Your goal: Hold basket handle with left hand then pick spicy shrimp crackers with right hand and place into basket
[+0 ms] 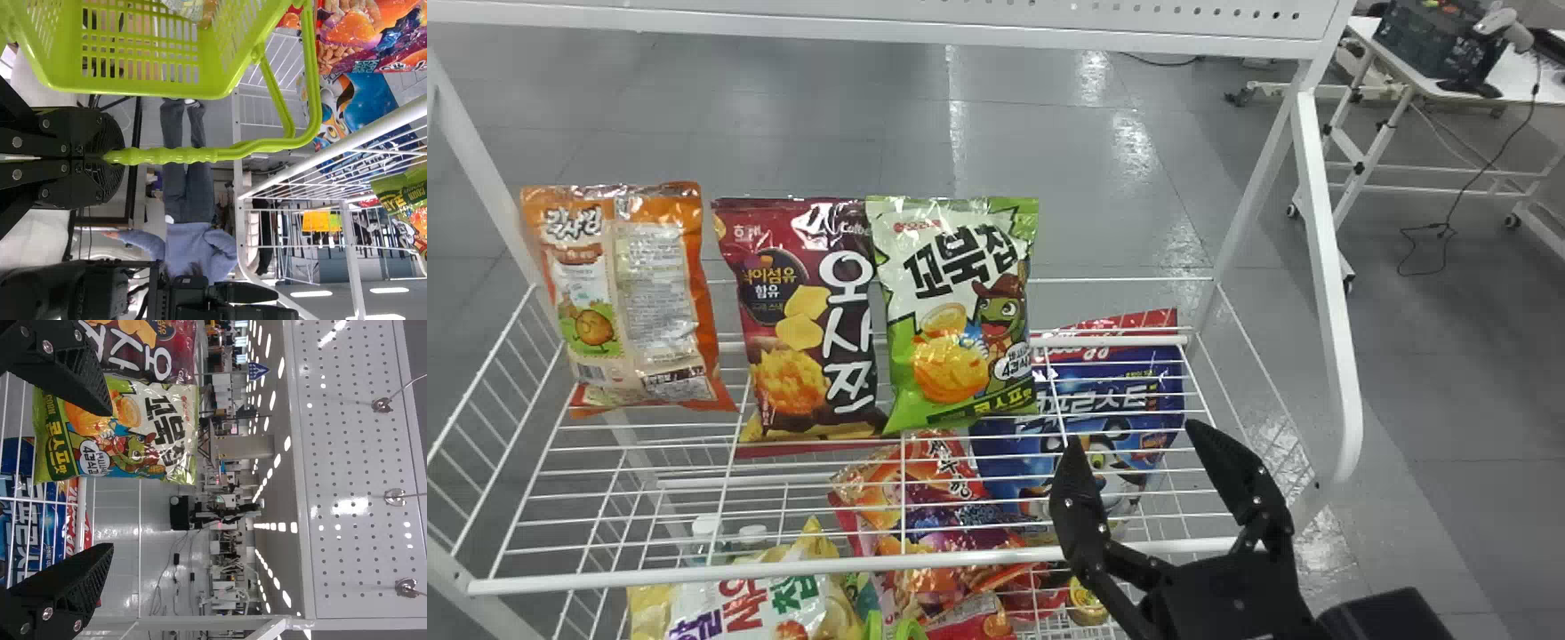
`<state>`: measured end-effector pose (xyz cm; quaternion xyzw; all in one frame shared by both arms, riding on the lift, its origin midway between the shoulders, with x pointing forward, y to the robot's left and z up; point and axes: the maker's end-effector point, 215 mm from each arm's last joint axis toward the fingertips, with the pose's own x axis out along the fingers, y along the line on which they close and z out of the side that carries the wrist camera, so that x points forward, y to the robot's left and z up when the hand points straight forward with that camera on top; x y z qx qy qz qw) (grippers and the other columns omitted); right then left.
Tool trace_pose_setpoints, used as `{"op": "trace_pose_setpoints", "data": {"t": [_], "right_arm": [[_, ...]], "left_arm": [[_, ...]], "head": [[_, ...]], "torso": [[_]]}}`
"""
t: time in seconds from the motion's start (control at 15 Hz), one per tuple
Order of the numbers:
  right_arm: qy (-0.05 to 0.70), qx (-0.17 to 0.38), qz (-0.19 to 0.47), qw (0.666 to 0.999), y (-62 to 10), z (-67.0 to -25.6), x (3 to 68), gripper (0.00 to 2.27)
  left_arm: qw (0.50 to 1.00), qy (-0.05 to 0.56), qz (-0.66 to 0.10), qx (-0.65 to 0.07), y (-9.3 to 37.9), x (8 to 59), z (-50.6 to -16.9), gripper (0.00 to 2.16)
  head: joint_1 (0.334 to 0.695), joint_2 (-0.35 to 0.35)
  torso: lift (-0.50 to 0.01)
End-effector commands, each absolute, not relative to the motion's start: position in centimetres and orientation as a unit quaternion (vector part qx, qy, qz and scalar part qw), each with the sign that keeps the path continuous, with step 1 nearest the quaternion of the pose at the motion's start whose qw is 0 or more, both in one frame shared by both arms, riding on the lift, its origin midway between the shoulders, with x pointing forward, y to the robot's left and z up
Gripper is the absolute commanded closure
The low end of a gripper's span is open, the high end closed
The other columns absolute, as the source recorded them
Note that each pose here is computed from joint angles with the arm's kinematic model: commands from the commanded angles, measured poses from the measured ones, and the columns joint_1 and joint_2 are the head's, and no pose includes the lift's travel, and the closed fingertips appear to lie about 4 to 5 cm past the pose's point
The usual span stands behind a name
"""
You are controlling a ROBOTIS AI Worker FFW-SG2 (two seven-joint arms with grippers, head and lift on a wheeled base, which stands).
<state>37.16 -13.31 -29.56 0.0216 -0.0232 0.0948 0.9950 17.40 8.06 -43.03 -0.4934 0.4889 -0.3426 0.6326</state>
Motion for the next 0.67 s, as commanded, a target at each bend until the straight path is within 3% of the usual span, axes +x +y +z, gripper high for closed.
{"op": "trace_pose_setpoints", "data": {"t": [0.0,0.6], "right_arm": [[-0.026,0.024,0.095,0.995,-13.24,-29.43,37.12,0.08],[-0.021,0.024,0.097,0.995,-13.02,-29.69,37.01,0.1]], "left_arm": [[0.632,0.488,-0.341,-0.496,8.15,17.38,-42.99,1.9],[0.635,0.487,-0.335,-0.497,8.76,17.19,-43.03,1.9]], "head": [[0.695,-0.117],[0.695,-0.096]], "torso": [[-0.037],[-0.037]]}}
